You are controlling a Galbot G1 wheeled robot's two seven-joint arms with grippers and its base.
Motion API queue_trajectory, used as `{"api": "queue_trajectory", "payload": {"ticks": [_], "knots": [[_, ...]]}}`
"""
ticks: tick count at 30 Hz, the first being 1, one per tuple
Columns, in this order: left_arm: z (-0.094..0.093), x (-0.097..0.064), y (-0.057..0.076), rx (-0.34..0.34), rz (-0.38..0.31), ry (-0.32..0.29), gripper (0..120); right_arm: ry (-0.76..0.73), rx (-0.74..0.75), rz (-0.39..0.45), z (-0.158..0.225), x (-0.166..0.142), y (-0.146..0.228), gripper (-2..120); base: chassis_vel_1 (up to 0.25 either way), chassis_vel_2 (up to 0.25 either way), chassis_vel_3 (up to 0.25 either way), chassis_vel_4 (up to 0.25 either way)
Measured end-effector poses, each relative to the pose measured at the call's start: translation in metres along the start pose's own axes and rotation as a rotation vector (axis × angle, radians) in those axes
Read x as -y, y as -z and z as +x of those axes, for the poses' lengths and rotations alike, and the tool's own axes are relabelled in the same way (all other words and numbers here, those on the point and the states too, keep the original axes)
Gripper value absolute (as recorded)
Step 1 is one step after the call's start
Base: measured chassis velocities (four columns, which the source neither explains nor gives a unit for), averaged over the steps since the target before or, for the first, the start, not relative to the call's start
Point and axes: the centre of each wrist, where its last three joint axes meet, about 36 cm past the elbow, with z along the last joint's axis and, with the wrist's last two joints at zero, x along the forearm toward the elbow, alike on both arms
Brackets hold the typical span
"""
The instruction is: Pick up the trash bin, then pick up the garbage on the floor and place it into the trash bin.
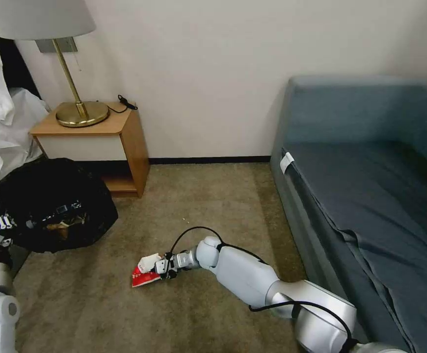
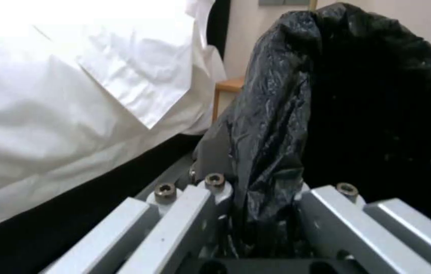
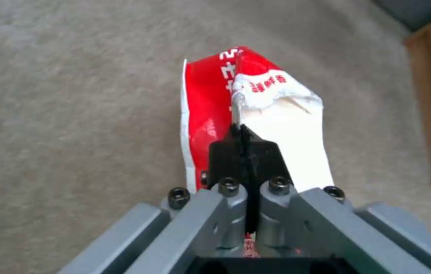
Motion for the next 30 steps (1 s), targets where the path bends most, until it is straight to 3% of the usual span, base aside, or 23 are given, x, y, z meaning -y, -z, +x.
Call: {"api": "queue_trajectory", "payload": {"ticks": [6, 14, 16, 22, 25, 30], "knots": [[-0.020, -0.013, -0.008, -0.026, 0.009, 0.009, 4, -0.062, 0.025, 0.007, 0.017, 0.028, 0.008, 0, 0.000, 0.000, 0.000, 0.000], [-0.017, -0.007, -0.016, -0.048, 0.036, 0.005, 4, -0.174, 0.133, 0.045, 0.040, 0.060, 0.049, 0, 0.000, 0.000, 0.000, 0.000], [-0.015, -0.003, -0.020, -0.061, 0.049, 0.004, 4, -0.234, 0.148, 0.068, 0.068, 0.078, 0.053, 0, 0.000, 0.000, 0.000, 0.000], [-0.012, 0.001, -0.021, -0.064, 0.058, 0.006, 4, -0.297, 0.116, 0.072, 0.116, 0.092, 0.033, 0, 0.000, 0.000, 0.000, 0.000], [-0.007, 0.008, -0.016, -0.055, 0.061, -0.012, 4, -0.381, 0.090, 0.059, 0.175, 0.098, 0.010, 0, 0.000, 0.000, 0.000, 0.000], [-0.003, 0.013, -0.018, -0.062, 0.064, -0.013, 4, -0.448, 0.104, 0.052, 0.210, 0.103, 0.007, 0, 0.000, 0.000, 0.000, 0.000]]}}
